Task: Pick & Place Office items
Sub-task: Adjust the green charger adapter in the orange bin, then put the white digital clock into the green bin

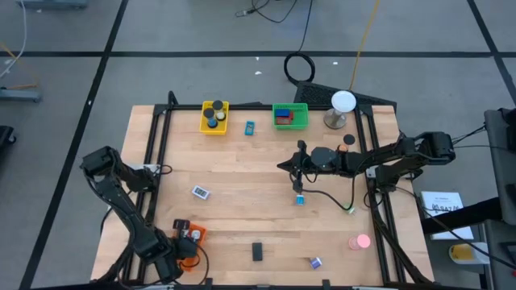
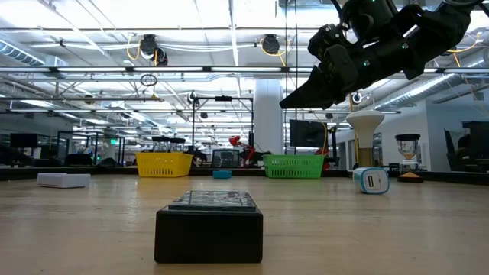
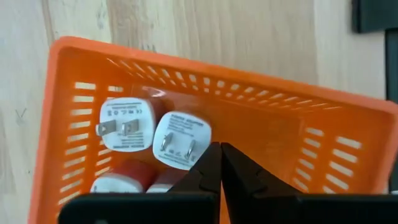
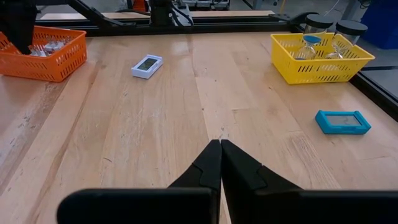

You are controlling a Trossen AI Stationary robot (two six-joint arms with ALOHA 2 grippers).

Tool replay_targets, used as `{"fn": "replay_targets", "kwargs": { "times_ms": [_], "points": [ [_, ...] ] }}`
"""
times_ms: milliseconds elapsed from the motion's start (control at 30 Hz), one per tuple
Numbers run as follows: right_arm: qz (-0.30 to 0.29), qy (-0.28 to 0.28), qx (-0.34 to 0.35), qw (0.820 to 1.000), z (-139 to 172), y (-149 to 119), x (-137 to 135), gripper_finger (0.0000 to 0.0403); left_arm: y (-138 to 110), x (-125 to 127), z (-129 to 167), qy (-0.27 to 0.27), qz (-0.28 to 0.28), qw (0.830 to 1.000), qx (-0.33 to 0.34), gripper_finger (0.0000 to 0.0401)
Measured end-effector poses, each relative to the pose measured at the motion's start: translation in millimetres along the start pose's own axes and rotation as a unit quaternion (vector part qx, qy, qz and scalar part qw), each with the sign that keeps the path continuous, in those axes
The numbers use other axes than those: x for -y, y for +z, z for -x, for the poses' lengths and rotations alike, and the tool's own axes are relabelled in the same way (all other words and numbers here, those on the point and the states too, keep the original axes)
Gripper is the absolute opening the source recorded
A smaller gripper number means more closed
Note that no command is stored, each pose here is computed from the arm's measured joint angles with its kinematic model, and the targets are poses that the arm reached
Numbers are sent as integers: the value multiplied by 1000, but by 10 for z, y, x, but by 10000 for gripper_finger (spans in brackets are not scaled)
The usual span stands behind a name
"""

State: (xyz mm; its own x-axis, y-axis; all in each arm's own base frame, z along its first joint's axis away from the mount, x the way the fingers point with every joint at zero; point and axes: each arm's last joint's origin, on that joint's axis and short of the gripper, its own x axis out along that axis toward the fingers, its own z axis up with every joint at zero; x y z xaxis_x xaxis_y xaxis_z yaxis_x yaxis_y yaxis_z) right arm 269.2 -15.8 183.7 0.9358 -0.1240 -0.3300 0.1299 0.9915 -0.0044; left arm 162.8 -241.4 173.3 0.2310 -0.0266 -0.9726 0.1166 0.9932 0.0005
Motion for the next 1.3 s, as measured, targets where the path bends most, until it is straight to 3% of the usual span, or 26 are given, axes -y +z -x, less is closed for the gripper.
{"fn": "replay_targets", "kwargs": {
  "times_ms": [433,800,1067,1300],
  "points": [
    [0,0,0,1000,0,0,1,0,68,-57,-41,10,-13,1000,1,7],
    [0,0,0,1000,0,0,0,0,-24,0,133,-48,-14,999,-20,7],
    [-3,3,-2,1000,1,-4,-15,0,-22,-189,549,-5,-72,992,107,7],
    [7,9,0,1000,3,-1,-53,0,-14,-754,717,6,-84,969,232,6]
  ]
}}
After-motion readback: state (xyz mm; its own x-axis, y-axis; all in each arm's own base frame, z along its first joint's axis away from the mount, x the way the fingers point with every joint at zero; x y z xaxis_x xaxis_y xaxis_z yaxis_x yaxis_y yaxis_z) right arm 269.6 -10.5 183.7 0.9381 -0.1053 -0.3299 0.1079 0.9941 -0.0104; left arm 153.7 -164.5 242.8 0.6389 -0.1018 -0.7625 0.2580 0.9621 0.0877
